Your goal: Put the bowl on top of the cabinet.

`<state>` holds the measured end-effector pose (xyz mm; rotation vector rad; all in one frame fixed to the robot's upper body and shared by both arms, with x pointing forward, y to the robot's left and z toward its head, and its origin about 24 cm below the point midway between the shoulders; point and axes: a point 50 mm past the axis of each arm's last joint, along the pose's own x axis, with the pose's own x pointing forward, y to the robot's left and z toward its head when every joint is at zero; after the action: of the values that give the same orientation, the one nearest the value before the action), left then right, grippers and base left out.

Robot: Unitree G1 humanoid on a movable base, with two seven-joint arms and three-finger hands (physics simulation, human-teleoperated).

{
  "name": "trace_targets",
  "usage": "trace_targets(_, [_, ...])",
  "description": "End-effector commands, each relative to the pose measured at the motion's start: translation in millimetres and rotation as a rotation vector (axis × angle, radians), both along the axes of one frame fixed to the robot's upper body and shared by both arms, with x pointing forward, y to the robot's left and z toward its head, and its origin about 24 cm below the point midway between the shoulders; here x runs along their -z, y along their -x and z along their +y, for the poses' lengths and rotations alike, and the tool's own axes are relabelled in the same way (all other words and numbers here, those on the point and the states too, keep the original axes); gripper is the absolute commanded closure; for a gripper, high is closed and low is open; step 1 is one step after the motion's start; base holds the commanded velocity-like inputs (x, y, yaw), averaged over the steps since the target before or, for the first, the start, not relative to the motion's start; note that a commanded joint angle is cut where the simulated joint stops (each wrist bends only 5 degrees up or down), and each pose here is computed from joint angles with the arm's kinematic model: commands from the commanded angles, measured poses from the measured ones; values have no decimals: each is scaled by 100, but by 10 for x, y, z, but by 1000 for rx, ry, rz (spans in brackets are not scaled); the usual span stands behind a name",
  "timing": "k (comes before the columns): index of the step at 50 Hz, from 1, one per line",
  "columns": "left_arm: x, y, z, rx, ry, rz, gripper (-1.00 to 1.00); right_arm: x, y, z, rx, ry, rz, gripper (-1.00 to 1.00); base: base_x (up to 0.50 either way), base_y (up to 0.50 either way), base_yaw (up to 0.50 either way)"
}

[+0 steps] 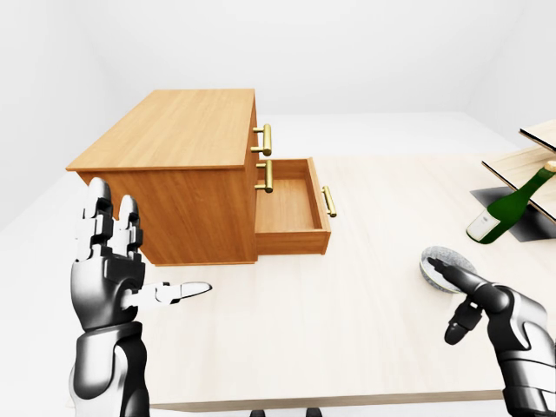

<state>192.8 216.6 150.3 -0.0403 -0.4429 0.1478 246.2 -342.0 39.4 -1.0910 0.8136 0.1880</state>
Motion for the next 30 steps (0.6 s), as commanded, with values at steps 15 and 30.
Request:
trace_targets(15, [27, -18, -29, 6, -3, 14, -100, 132, 70, -26, 17, -36, 51, 100, 0, 0, 0])
trace_targets(30, [15, -20, -15, 2, -3, 8, -100, 135, 45, -1, 9, -31, 53, 100, 0, 0, 0])
